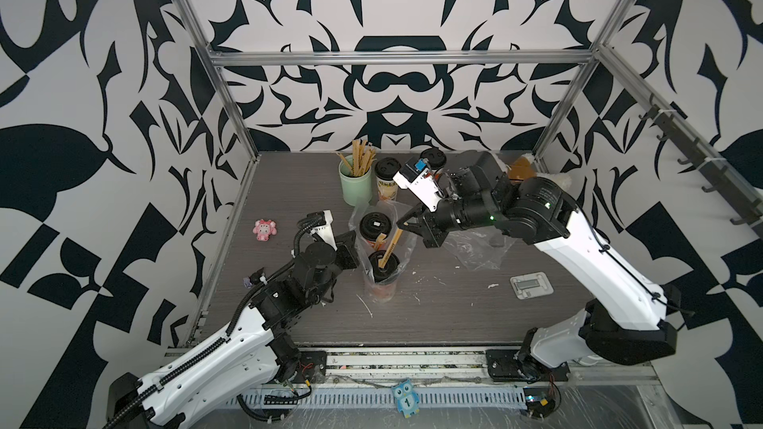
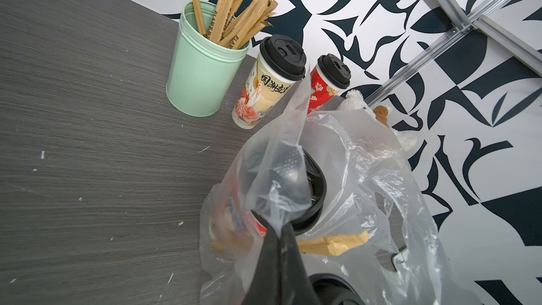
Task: Pack milk tea into plastic carrier bags
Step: Place the straw in the plastic carrier bag.
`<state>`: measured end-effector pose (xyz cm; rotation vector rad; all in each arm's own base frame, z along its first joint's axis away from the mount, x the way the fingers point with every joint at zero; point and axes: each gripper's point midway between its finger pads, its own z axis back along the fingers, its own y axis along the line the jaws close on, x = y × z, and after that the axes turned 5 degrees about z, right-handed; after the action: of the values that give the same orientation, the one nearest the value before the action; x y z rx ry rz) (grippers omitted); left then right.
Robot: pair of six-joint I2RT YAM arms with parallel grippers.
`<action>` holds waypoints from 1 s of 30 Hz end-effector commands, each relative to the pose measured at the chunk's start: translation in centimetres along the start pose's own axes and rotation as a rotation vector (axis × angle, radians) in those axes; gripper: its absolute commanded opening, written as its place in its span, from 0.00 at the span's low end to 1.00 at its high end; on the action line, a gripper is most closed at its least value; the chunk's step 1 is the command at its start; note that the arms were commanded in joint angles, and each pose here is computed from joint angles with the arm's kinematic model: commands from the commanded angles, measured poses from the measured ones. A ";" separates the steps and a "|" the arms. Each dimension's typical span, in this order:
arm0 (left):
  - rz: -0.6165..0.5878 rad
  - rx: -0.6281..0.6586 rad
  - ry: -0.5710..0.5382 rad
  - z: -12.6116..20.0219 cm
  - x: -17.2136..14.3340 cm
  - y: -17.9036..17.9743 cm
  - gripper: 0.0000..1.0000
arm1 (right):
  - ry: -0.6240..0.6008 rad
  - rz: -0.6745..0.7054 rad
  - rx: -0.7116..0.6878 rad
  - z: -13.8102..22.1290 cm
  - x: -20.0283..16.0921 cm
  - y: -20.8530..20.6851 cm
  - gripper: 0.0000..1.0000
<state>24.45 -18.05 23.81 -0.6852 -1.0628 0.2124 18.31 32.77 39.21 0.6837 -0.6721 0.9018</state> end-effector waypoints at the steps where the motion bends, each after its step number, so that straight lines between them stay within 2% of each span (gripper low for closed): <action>1: -0.002 -0.005 -0.001 0.2 0.2 -0.2 0.00 | -0.076 0.010 0.055 1.8 1.7 1.6 0.00; 9: 0.001 -0.012 0.000 0.1 0.2 -0.4 0.00 | -0.107 0.012 0.113 2.3 2.4 2.8 0.00; 24: 0.007 -0.006 0.007 -0.3 -0.2 -0.1 0.00 | -0.077 -0.048 0.246 1.9 1.6 4.9 0.00; 30: 0.011 -0.013 0.004 -0.3 -0.2 -0.2 0.00 | -0.059 -0.061 0.227 1.9 1.0 4.7 0.00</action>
<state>24.52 -18.34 23.59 -0.6875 -1.0539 0.2073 15.29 34.58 40.52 0.8884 -0.5649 0.9062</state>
